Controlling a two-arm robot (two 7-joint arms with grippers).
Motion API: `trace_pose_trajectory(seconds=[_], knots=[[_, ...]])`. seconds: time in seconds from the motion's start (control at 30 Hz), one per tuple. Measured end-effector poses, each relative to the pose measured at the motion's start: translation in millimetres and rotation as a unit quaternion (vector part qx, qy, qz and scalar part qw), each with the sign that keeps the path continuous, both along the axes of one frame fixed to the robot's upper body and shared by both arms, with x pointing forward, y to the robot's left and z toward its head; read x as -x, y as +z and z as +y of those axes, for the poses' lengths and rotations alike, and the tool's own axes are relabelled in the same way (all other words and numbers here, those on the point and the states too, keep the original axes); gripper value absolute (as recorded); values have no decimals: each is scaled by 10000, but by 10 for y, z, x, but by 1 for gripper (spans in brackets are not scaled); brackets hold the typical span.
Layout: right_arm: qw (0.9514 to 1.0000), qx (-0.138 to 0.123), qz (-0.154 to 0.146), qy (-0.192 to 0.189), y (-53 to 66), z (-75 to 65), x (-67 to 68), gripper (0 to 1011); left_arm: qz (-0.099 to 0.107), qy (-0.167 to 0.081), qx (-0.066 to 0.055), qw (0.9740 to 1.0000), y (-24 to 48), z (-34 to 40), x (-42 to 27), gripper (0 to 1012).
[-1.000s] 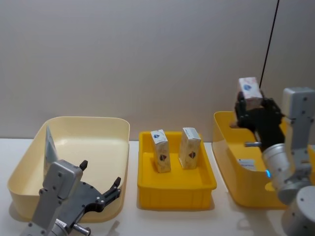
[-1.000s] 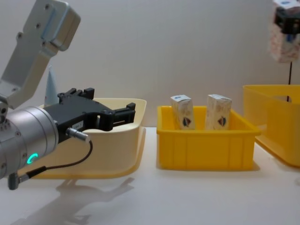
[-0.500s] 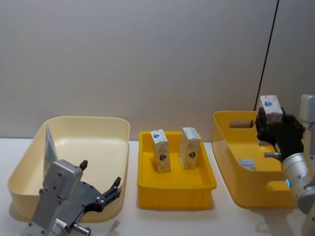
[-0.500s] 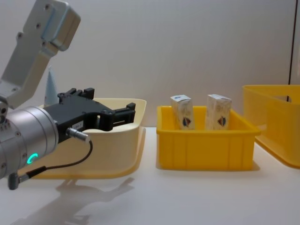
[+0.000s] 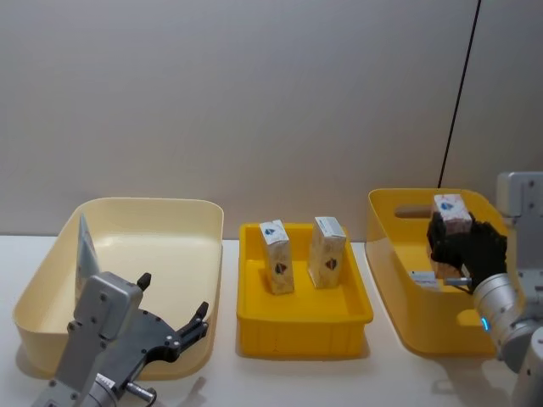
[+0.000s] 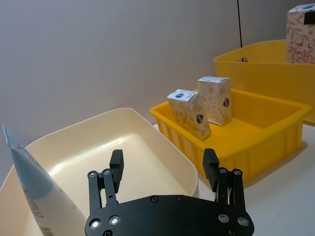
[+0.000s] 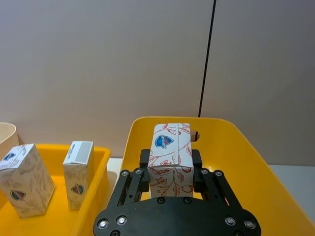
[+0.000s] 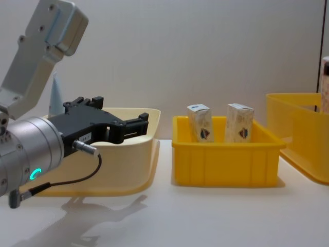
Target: Bimanual collaborative sorting of washing and personal care products
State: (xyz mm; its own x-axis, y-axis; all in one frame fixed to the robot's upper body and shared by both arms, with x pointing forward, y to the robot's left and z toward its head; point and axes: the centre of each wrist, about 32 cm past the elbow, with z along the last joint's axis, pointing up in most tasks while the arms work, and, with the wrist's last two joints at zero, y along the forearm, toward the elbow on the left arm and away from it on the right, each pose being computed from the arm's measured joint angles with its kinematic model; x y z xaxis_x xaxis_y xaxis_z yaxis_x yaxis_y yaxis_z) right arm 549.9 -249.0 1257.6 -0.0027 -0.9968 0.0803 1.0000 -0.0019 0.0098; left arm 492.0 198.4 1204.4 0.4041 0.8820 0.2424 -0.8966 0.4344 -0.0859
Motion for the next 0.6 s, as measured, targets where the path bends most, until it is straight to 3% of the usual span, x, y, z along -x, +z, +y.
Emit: trace_pose_trajectory(seconds=[0.2, 0.6], knots=[[9999, -4, 159, 11, -20, 21, -21, 483, 0, 0, 0, 10000, 0, 0, 0, 1003], [9995, -7, 313, 23, -37, 42, -39, 843, -1, 0, 0, 10000, 0, 0, 0, 1003]])
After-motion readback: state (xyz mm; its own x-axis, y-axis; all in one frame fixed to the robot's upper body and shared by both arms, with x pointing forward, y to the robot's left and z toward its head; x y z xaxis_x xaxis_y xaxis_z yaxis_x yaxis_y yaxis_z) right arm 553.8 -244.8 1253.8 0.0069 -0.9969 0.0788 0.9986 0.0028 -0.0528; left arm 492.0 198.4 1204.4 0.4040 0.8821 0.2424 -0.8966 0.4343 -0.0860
